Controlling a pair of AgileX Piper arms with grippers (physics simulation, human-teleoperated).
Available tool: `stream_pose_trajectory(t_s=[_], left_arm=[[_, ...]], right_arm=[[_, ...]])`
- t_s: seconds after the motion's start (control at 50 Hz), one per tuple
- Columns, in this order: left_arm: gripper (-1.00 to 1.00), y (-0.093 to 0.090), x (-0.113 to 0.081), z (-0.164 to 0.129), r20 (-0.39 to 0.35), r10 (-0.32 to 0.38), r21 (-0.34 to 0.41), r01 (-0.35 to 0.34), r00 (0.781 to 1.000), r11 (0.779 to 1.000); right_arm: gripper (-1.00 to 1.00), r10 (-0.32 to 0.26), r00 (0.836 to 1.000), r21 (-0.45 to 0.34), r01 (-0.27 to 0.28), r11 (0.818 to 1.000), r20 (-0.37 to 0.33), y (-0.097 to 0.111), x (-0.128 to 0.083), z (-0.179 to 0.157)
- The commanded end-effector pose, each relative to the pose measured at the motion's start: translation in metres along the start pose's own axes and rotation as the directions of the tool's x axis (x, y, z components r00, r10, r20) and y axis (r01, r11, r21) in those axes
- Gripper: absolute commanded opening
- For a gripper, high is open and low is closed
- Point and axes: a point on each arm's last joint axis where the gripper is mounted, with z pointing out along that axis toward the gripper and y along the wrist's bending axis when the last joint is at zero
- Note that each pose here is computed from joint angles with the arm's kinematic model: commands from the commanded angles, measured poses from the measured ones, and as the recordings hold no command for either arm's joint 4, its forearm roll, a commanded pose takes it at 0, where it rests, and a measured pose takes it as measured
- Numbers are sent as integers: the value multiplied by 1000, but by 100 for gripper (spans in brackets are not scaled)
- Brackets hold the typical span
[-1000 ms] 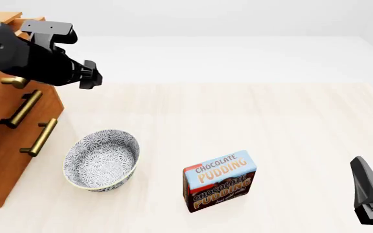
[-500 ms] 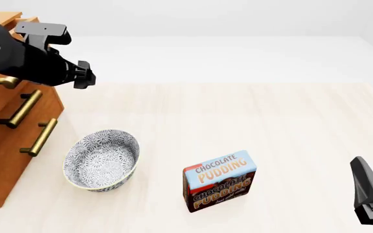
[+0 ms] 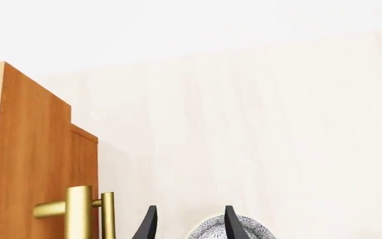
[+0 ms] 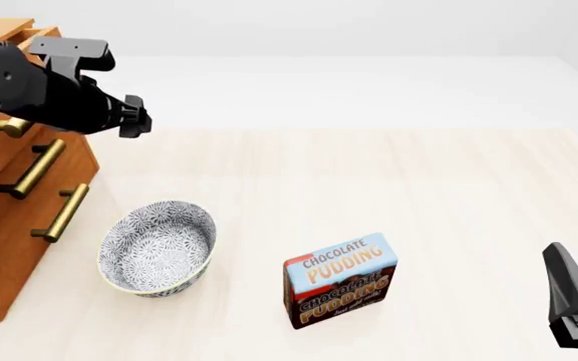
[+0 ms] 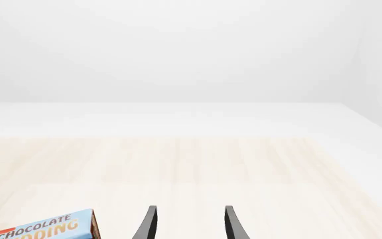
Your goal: Put the butter at the back in the top drawer of the cabinet and close it.
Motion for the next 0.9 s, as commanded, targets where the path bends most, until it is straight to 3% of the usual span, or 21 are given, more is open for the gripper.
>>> stream_pose_trajectory(t_s=[0.02, 0.32, 0.9], left_arm=[[100, 0, -1, -4, 11, 1, -1, -1, 1000, 1000], [100, 10, -3, -15, 28, -4, -24, 4, 1000, 1000], [100, 37, 10, -2, 2, -40, -87, 40, 999, 995]], right_arm=[[100, 0, 1000, 0, 0, 1000, 0, 0, 0, 0], [100, 0, 1000, 0, 0, 1000, 0, 0, 0, 0], [100, 0, 1000, 0, 0, 1000, 0, 0, 0, 0]])
